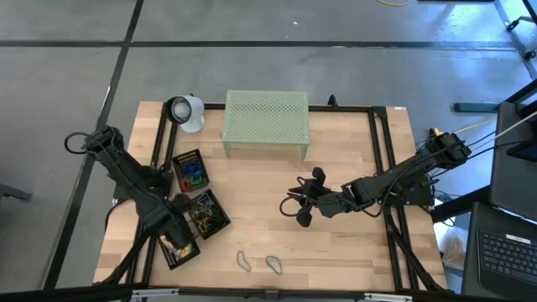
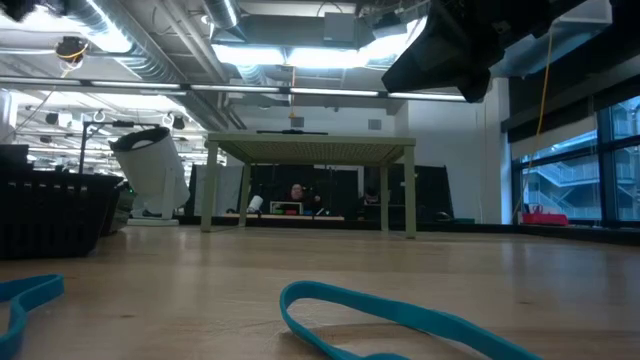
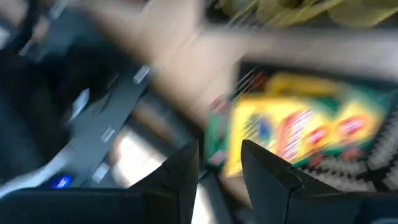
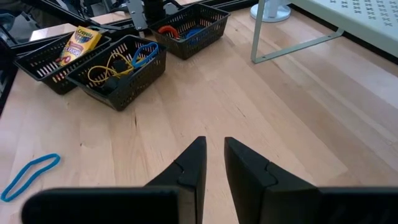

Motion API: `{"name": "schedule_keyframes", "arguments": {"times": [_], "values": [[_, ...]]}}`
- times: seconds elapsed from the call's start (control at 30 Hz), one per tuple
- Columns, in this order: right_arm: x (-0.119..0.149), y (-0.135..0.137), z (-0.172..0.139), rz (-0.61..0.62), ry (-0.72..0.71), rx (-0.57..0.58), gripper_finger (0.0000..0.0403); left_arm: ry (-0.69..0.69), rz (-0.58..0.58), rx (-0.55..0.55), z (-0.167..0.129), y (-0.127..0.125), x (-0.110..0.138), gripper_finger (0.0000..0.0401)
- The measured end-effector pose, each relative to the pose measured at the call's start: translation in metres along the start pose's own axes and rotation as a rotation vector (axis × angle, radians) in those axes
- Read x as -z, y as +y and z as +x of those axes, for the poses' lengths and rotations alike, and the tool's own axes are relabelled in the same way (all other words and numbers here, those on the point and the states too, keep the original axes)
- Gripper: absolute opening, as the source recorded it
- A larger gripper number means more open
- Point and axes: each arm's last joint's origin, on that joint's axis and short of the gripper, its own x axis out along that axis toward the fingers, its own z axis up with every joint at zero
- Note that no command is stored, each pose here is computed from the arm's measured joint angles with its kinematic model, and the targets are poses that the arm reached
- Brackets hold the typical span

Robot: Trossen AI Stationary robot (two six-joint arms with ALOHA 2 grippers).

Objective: Pick & Place Office Desk Supplies
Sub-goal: Put the blue rubber band into the middle black bin

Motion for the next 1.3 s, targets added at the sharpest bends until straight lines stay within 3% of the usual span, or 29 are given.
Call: {"name": "schedule_keyframes", "arguments": {"times": [0.33, 0.5, 0.73, 0.97, 1.3], "values": [[0.0, 0.0, 0.0, 0.004, 0.0, -0.001, 0.0061, -0.46, 0.211, 0.424, -0.015, -0.047, -0.033, 0.0122], [0.0, 0.0, 0.0, 0.007, 0.0, 0.0, 0.0061, -0.6, 0.39, 0.529, -0.014, -0.081, -0.045, 0.0148], [0.0, 0.0, 0.0, 0.054, 0.001, -0.001, 0.0061, -0.693, 0.729, 0.541, 0.01, -0.126, -0.064, 0.0188], [0.003, 0.001, 0.003, 0.066, 0.01, 0.005, 0.0061, -0.765, 1.104, 0.41, 0.045, -0.156, -0.072, 0.0191], [0.023, 0.005, 0.02, 0.021, 0.081, 0.018, 0.0061, -0.832, 1.255, 0.355, 0.073, -0.179, -0.079, 0.0189]]}}
